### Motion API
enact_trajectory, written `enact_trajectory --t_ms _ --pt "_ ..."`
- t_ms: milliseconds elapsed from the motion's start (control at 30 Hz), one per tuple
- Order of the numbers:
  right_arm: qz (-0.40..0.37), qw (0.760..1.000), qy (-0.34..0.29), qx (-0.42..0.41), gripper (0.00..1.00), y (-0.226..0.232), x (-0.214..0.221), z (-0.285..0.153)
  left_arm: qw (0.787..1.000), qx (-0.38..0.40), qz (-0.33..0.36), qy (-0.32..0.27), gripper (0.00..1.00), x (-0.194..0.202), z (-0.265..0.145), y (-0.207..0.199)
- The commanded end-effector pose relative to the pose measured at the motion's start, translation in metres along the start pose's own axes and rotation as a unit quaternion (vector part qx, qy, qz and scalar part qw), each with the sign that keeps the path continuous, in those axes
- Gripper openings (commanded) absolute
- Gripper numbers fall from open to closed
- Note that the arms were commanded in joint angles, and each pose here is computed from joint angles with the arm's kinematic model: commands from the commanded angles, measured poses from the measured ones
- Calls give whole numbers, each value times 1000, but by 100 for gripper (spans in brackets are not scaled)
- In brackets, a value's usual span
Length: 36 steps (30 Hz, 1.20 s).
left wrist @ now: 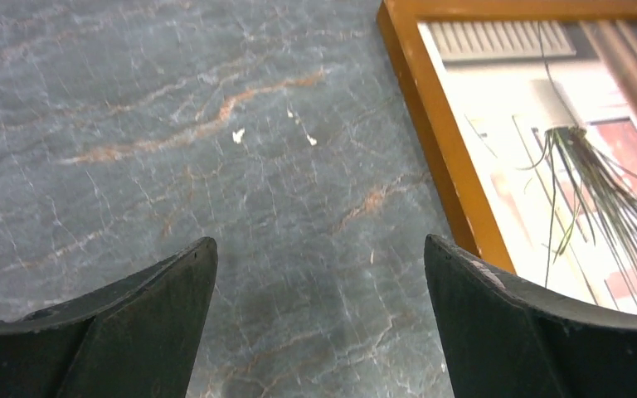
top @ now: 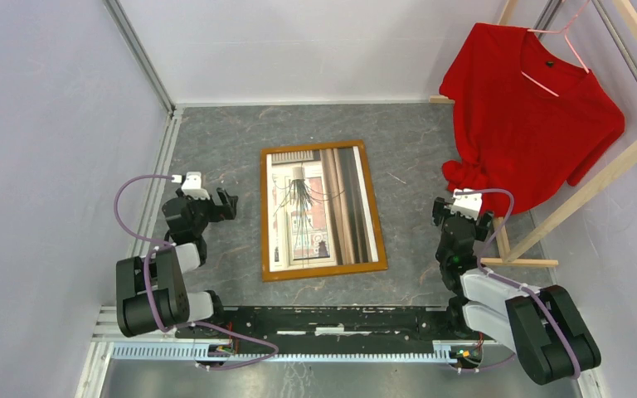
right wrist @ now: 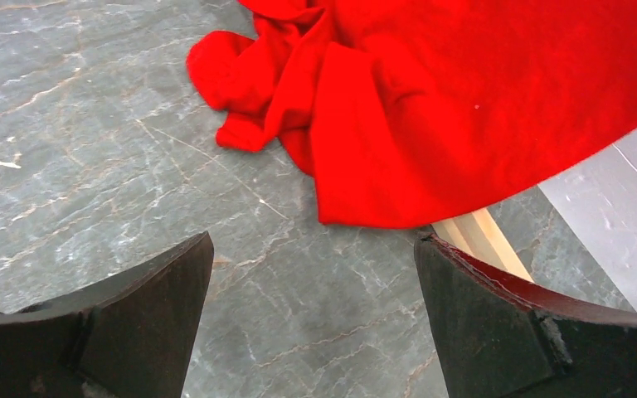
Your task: Put the photo into the frame
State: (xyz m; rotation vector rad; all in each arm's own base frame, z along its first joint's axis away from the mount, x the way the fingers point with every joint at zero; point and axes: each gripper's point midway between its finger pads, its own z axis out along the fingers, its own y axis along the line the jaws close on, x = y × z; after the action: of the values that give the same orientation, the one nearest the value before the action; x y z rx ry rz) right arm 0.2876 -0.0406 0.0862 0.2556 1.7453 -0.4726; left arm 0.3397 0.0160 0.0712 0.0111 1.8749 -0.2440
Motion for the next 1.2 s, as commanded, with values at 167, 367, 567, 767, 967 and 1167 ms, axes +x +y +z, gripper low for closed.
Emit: enact_trajectory --t_ms 167,367,567,767,967,1167 --pt "29 998 -34 34 98 -29 12 -3 991 14 21 -128 100 -49 5 -12" --pt "14 998 -47 35 98 -35 7 1 986 52 42 -154 100 -45 7 -30" --pt "18 998 -63 24 98 -34 5 2 983 7 95 -157 100 -33 9 -38" --pt "-33 995 -75 -64 98 -4 4 5 990 -32 88 -107 100 -25 30 -28" --pt "-34 995 -73 -66 98 -2 4 6 989 -32 87 -112 100 -27 28 -29" --pt "-33 994 -74 -66 98 -2 3 6 989 -34 85 -112 100 -27 28 -28"
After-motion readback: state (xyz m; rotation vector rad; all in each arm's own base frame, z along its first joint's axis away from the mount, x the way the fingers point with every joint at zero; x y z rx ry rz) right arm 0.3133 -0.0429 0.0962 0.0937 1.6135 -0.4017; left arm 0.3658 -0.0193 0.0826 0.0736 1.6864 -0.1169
